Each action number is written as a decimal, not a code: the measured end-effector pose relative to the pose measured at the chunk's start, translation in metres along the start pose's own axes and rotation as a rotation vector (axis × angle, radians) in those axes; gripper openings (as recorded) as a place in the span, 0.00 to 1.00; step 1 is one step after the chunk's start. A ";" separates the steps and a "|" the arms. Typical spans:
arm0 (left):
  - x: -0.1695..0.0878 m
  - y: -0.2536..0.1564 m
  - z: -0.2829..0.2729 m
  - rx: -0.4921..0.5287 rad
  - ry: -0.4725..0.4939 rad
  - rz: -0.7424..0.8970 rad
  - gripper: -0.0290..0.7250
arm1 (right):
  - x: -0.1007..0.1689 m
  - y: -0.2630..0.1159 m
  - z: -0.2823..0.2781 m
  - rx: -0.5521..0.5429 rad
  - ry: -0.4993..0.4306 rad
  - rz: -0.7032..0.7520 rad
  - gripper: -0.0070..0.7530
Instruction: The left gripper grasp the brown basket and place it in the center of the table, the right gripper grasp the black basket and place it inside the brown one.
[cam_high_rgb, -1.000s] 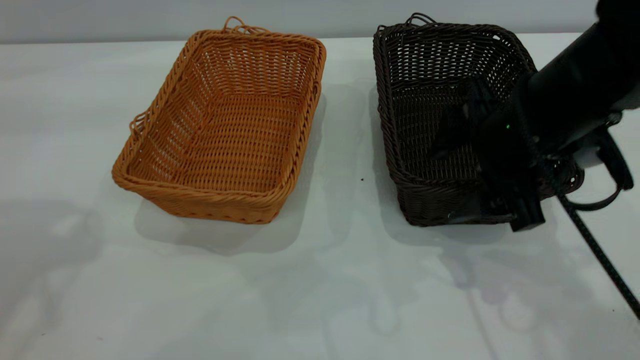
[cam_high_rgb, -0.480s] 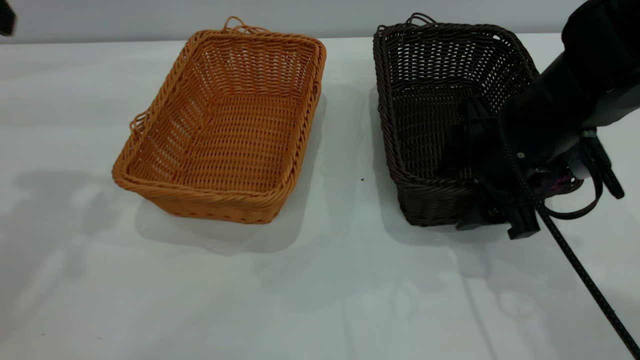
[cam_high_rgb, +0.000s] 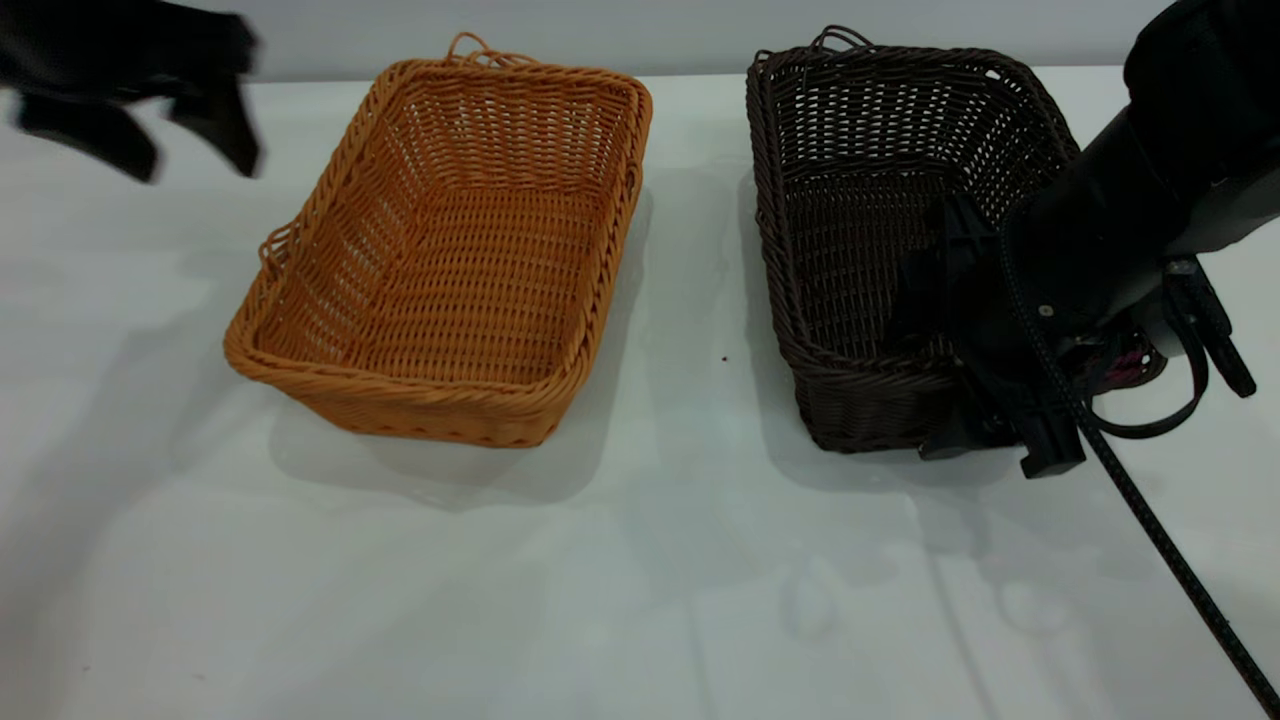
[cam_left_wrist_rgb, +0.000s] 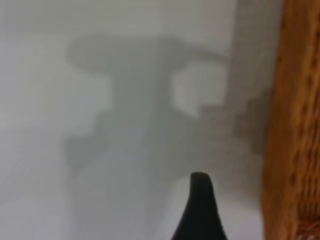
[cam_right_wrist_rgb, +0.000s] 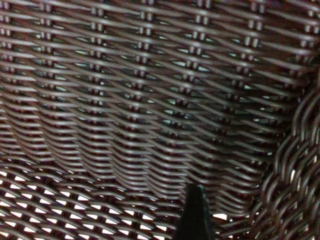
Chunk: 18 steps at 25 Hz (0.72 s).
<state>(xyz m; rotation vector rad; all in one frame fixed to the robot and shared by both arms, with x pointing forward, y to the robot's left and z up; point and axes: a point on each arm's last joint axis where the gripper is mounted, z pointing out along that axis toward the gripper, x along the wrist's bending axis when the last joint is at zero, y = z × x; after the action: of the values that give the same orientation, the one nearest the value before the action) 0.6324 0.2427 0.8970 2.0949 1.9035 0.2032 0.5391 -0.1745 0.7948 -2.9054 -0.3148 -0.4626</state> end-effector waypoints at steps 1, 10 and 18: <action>-0.006 0.003 0.008 0.008 -0.009 0.015 0.73 | 0.000 0.000 0.000 0.000 0.000 -0.001 0.71; -0.022 0.014 0.065 0.046 -0.021 0.060 0.73 | 0.000 0.000 0.000 0.002 0.000 -0.007 0.71; -0.020 0.003 0.096 0.077 -0.013 0.058 0.67 | 0.000 0.001 0.000 -0.011 -0.001 -0.022 0.65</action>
<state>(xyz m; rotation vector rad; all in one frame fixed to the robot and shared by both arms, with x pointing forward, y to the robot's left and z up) 0.6622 0.2105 0.8092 2.1974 1.8730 0.1311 0.5393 -0.1755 0.7946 -2.9159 -0.3464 -0.4683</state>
